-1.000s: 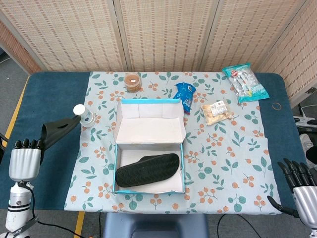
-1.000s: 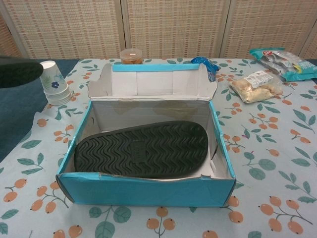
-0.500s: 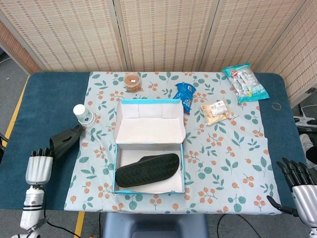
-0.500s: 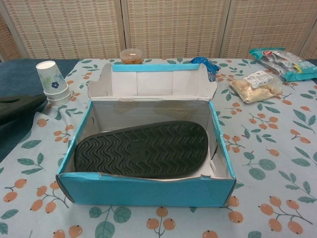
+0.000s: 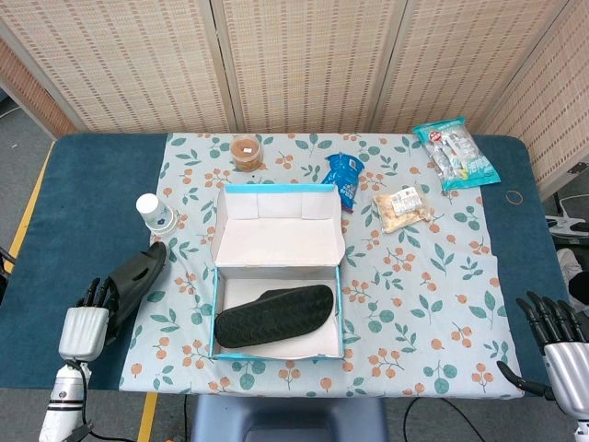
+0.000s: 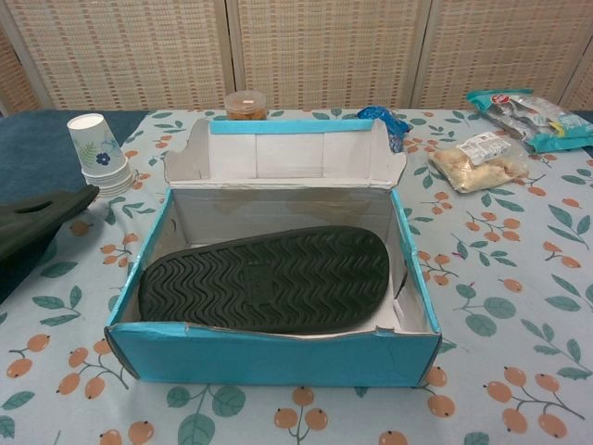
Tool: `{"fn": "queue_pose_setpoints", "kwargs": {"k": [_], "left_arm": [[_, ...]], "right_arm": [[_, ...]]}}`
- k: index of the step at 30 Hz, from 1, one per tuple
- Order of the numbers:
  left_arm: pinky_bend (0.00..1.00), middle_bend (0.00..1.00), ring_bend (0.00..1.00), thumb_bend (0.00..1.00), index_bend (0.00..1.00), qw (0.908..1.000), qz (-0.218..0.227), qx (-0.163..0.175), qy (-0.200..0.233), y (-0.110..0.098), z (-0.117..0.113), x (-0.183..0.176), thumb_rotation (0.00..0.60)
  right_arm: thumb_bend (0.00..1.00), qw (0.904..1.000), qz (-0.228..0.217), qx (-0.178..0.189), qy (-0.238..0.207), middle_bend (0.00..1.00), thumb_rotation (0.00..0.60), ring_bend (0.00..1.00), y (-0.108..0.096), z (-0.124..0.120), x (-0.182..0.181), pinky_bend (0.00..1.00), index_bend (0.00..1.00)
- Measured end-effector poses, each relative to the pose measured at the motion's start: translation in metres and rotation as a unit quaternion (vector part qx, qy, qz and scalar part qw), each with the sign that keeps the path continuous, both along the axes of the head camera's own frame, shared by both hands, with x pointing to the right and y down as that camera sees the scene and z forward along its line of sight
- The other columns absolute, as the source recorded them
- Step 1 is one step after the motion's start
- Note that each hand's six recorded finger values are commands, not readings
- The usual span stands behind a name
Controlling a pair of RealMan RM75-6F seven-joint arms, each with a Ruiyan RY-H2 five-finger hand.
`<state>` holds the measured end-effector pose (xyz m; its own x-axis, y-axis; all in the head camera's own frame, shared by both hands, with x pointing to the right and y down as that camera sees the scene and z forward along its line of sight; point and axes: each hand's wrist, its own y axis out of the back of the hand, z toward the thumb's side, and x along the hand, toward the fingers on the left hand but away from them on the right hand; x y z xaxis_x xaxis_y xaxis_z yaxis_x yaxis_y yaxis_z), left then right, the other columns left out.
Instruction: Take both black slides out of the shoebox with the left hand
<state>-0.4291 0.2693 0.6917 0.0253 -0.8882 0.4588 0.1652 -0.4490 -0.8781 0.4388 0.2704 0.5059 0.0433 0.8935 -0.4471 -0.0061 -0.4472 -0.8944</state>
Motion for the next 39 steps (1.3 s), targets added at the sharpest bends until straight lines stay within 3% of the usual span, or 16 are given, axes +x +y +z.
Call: {"fn": "queue_pose_setpoints", "kwargs": {"k": [7,13,23,31,34,39], "left_arm": [[0.25,0.0,0.0,0.32,0.0,0.9971,-0.024,-0.044,0.057,0.0,-0.011,-0.004,0.6],[0.2,0.0,0.0,0.32,0.0,0.9878,-0.051,-0.078,0.125,-0.005,-0.013,-0.007,0.6],[0.17,0.0,0.0,0.32,0.0,0.9512,-0.105,-0.143,0.253,-0.013,-0.028,-0.015,0.6],[0.16,0.0,0.0,0.32,0.0,0.958,-0.109,-0.117,0.238,-0.031,-0.026,-0.026,0.6],[0.16,0.0,0.0,0.33,0.0,0.9466,-0.125,-0.118,0.273,-0.036,-0.028,-0.025,0.6],[0.16,0.0,0.0,0.32,0.0,0.9159,-0.15,-0.13,0.349,-0.041,-0.034,-0.019,0.6]], "right_arm": [[0.16,1.0,0.0,-0.002,0.003,0.0,0.402,0.0,0.001,0.0,-0.001,0.0,0.0],[0.16,1.0,0.001,-0.001,0.004,0.0,0.402,0.0,0.001,0.0,-0.001,0.0,0.0],[0.16,0.9999,-0.001,-0.011,0.003,0.0,0.401,0.0,0.003,0.001,-0.002,0.0,0.0],[0.16,1.0,0.002,-0.006,0.003,0.0,0.402,0.0,0.003,-0.001,-0.001,0.0,0.0],[0.16,0.9999,0.001,-0.011,0.005,0.0,0.402,0.0,0.004,0.001,-0.001,0.0,0.0],[0.16,1.0,0.003,-0.007,0.005,0.0,0.402,0.0,0.003,0.0,-0.001,0.0,0.0]]}}
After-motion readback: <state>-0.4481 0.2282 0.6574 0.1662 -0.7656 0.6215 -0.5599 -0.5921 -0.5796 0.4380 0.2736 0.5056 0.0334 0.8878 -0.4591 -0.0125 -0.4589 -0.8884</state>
